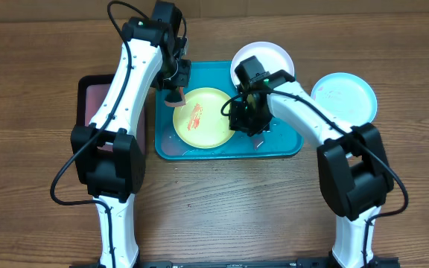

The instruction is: Clean dirty plates on tray and stack at the side

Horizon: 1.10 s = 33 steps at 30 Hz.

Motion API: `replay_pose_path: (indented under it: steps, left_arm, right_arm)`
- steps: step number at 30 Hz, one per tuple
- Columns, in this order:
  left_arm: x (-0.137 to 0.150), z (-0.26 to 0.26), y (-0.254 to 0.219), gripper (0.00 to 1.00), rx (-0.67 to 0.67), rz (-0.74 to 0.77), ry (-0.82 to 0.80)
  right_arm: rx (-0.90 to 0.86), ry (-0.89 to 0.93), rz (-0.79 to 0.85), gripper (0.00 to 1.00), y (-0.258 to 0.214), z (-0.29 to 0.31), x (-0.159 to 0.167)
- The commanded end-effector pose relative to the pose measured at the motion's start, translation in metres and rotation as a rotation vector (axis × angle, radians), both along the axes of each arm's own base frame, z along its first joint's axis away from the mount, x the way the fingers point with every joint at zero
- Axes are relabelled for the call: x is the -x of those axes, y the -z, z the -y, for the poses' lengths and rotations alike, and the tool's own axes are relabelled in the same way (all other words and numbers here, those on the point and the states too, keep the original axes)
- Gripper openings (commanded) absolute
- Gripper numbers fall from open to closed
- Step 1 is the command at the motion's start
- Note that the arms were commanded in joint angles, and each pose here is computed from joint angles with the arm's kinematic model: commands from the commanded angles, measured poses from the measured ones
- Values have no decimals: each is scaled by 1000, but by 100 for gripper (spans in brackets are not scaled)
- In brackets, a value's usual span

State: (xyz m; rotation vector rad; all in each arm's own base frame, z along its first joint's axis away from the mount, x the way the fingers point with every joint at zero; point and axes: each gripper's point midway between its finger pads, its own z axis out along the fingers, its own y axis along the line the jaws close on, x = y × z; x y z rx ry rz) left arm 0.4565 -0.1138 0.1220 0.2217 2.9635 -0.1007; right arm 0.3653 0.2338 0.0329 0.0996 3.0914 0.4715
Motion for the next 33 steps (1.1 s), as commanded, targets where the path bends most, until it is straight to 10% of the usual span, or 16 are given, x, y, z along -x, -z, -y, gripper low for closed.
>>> replay_pose_path:
  steps: [1,14,33]
  left_arm:
    - [-1,2,-4,4,5,17,38]
    - [-2,4,3,4,14,14,39]
    - [18,23,103,4,-42,-7,48]
  right_arm:
    - [64,74,2,34,14,9,-3]
    - [31,94,74,4,28,-1,-23]
    - [6,6,109,4,26,3,-30]
